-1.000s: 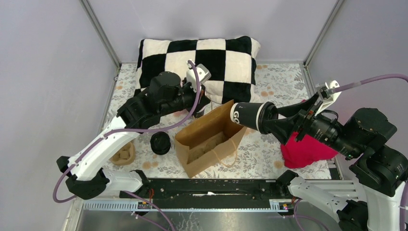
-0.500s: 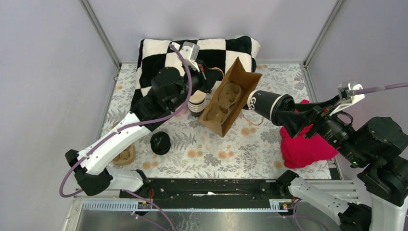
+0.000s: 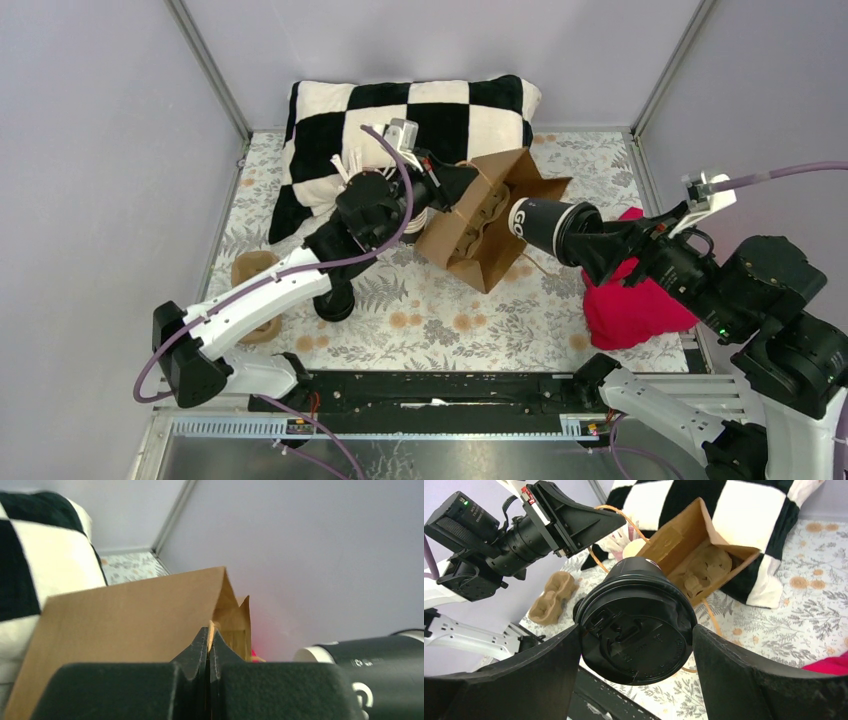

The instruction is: Pack the takeout coffee

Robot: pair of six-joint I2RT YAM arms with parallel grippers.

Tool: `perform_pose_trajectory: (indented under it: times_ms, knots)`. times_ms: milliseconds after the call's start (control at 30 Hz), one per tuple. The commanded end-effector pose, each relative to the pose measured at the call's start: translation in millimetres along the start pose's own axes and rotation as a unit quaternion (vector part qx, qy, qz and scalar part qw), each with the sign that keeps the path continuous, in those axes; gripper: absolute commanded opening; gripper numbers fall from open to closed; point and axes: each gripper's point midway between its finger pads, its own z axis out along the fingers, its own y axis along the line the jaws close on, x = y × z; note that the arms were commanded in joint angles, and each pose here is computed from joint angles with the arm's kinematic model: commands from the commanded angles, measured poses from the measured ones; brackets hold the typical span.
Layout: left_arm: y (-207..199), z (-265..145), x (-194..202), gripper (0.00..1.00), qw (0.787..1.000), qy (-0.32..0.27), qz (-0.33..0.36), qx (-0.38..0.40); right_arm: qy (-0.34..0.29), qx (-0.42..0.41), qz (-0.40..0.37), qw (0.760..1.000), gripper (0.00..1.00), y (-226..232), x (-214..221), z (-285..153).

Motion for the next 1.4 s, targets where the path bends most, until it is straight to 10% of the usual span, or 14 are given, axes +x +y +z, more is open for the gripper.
perform_pose_trajectory:
  times_ms: [0, 1000, 1367]
  knots:
    - [-33, -14, -14, 0.0, 0.995, -0.037, -0.048, 0.083, 0.021, 0.013, 0.006, 1.0, 0.83, -6, 14, 5]
    - [-87, -25, -12, 0.0, 0.945, -0.013, -0.236, 0.224, 0.028, 0.066, -0.009, 0.997, 0.84, -30, 24, -5]
    - [-73, -27, -14, 0.0, 0.963, 0.023, -0.217, 0.157, 0.042, 0.026, -0.007, 0.999, 0.85, -12, 21, -3]
